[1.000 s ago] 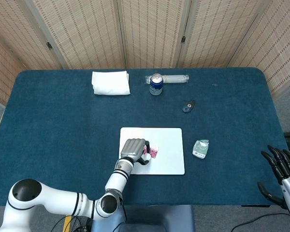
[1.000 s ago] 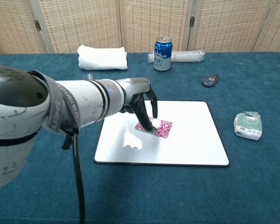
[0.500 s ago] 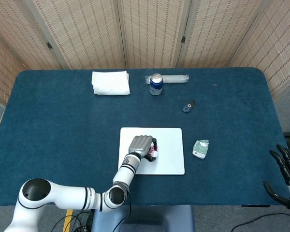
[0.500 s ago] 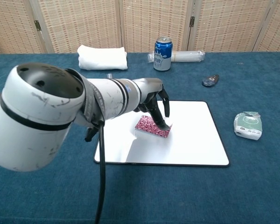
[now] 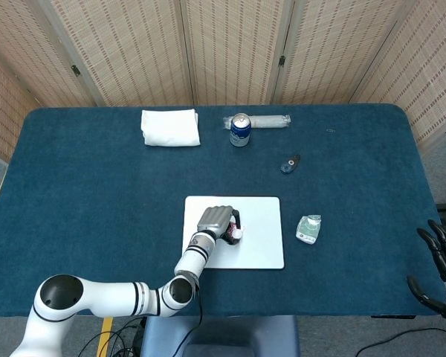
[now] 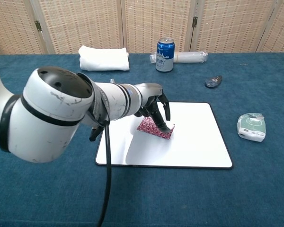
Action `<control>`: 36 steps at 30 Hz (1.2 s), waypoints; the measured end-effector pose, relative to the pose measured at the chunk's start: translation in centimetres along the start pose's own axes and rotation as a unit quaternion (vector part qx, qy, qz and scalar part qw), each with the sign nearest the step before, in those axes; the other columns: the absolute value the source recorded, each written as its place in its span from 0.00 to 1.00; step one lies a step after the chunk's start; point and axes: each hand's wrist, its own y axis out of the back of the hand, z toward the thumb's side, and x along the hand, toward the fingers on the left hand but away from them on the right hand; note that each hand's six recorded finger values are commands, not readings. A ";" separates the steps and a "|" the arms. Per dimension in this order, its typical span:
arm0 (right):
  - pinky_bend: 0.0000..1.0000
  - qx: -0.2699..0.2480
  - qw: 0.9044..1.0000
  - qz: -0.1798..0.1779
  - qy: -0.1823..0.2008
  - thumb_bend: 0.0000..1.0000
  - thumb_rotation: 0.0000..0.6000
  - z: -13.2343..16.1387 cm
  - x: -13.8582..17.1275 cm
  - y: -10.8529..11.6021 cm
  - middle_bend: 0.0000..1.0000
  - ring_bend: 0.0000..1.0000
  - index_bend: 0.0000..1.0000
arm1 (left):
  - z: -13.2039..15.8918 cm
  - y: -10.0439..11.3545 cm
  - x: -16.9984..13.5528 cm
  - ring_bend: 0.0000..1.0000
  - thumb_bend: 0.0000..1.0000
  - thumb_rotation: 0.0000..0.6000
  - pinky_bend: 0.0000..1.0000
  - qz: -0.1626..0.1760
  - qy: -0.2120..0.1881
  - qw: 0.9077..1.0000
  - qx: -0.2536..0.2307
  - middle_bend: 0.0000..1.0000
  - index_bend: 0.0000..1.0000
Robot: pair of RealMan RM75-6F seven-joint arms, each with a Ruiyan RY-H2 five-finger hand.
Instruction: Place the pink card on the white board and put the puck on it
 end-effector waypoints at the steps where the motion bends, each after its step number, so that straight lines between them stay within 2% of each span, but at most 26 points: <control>1: 0.00 0.000 1.000 0.000 0.000 0.26 1.00 0.0 0.0 0.0 0.00 0.00 0.05 | 0.0 0.1 0.1 1.00 0.31 1.00 1.00 0.002 -0.002 1.000 -0.002 1.00 0.57; 15: 0.00 0.002 1.000 -0.001 -0.004 0.26 1.00 -0.1 -0.1 0.0 0.00 0.00 0.05 | -1.2 0.3 1.0 1.00 0.31 1.00 1.00 -0.001 -0.002 1.000 -0.021 1.00 0.57; 36: 0.00 0.007 1.000 0.001 -0.007 0.26 1.00 -0.1 -0.1 -0.1 0.00 0.00 0.05 | -2.7 0.9 1.4 1.00 0.31 1.00 1.00 -0.004 0.002 1.000 -0.018 1.00 0.57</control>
